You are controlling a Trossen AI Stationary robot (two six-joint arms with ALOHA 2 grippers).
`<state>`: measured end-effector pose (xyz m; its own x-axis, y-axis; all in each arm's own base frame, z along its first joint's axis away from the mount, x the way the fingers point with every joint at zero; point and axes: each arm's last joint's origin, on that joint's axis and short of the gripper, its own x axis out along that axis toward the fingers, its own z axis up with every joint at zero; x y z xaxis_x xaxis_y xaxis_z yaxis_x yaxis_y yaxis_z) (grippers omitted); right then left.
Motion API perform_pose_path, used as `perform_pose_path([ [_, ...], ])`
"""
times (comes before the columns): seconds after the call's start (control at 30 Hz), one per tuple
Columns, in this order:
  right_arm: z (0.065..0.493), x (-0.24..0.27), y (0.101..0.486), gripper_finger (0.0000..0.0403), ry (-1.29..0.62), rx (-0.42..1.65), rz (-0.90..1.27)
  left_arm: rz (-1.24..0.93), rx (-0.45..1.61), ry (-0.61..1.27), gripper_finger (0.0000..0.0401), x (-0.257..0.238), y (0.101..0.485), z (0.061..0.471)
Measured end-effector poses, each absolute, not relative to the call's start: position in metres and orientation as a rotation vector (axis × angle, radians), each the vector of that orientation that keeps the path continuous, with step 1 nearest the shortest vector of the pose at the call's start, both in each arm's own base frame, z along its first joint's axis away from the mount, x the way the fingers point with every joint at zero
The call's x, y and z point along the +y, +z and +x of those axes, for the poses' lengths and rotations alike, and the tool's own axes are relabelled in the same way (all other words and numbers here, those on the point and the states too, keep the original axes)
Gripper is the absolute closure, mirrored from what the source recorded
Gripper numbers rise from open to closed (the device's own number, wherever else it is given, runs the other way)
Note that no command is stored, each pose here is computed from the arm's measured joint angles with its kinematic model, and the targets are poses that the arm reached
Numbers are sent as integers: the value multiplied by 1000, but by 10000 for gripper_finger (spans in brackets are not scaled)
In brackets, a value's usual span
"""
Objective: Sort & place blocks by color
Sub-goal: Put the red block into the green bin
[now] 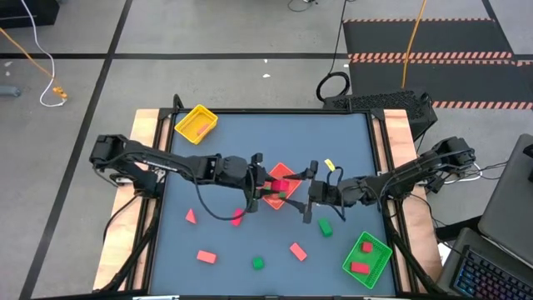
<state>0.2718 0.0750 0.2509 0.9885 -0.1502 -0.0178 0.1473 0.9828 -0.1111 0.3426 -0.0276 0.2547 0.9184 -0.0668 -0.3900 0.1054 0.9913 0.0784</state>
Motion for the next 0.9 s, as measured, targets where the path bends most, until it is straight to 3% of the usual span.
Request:
perform_pose_path([
  [0.63, 272, 73, 247, 119, -157, 66, -151, 84, 302, -142, 271, -37, 256, 350],
  [0.77, 272, 73, 247, 160, -157, 69, -170, 85, 302, -145, 271, -38, 256, 350],
  [0.9, 272, 73, 247, 240, -153, 74, -201, 85, 303, -140, 271, -37, 256, 350],
])
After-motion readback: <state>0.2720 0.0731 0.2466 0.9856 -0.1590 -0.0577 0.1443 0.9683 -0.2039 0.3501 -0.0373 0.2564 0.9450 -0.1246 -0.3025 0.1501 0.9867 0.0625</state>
